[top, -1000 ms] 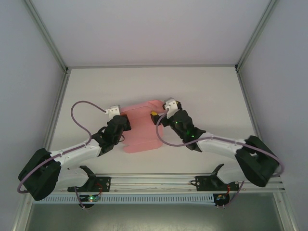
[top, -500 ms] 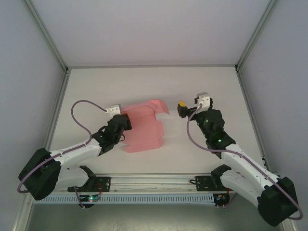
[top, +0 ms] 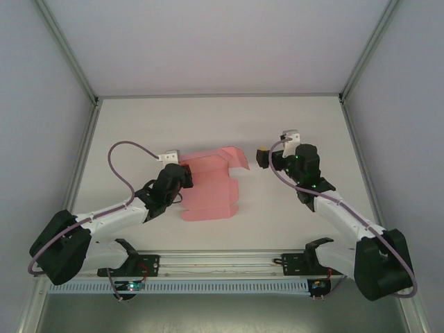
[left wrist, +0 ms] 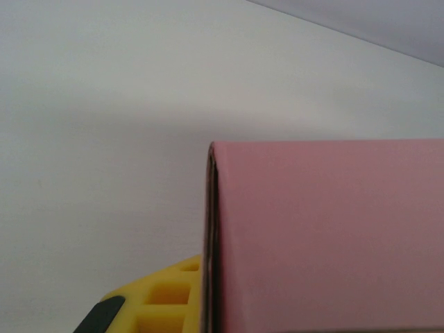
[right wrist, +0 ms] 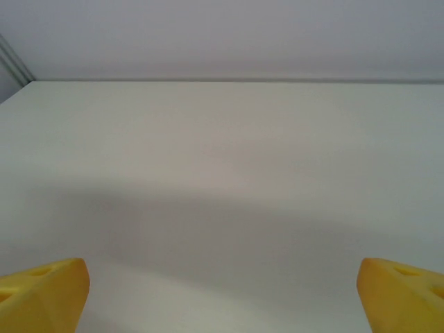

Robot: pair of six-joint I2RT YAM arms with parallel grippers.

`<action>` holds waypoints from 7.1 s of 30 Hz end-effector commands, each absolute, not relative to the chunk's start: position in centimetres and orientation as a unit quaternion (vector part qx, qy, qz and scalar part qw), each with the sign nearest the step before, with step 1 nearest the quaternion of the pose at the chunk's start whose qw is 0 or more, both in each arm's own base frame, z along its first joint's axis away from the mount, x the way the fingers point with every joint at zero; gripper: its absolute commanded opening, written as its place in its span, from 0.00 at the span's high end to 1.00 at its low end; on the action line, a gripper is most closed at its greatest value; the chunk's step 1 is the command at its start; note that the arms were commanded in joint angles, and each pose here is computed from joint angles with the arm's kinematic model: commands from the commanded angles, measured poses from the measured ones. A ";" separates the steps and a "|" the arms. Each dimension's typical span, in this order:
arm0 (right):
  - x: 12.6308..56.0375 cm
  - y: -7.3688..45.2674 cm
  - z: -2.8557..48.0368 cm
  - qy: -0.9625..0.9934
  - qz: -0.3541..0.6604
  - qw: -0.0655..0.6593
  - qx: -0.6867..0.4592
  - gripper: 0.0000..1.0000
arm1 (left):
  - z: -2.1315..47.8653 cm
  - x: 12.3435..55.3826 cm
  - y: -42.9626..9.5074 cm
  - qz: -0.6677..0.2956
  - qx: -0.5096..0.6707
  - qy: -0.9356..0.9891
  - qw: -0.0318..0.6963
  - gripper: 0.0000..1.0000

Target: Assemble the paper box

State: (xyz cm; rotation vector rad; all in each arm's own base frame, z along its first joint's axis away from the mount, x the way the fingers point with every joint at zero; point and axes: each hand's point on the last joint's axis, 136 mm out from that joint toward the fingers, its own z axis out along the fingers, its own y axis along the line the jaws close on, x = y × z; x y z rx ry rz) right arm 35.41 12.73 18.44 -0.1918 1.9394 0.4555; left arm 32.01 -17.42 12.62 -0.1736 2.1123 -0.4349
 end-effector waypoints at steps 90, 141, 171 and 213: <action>28.6 30.7 17.7 0.748 0.326 0.412 -0.406 0.30 | 13.7 33.4 -18.6 -0.188 -0.062 0.860 0.470 1.00; 41.9 13.3 18.1 0.769 -0.390 0.507 -0.013 1.00 | 9.5 31.0 -9.0 0.076 -0.210 0.893 0.391 1.00; 40.4 26.4 14.8 0.805 0.009 0.541 -0.242 0.70 | 12.7 33.0 -19.2 -0.185 -0.064 0.893 0.406 1.00; 28.8 17.0 25.0 0.758 0.209 0.596 -0.161 0.02 | 14.0 30.8 -24.0 -0.232 0.202 0.866 0.395 0.98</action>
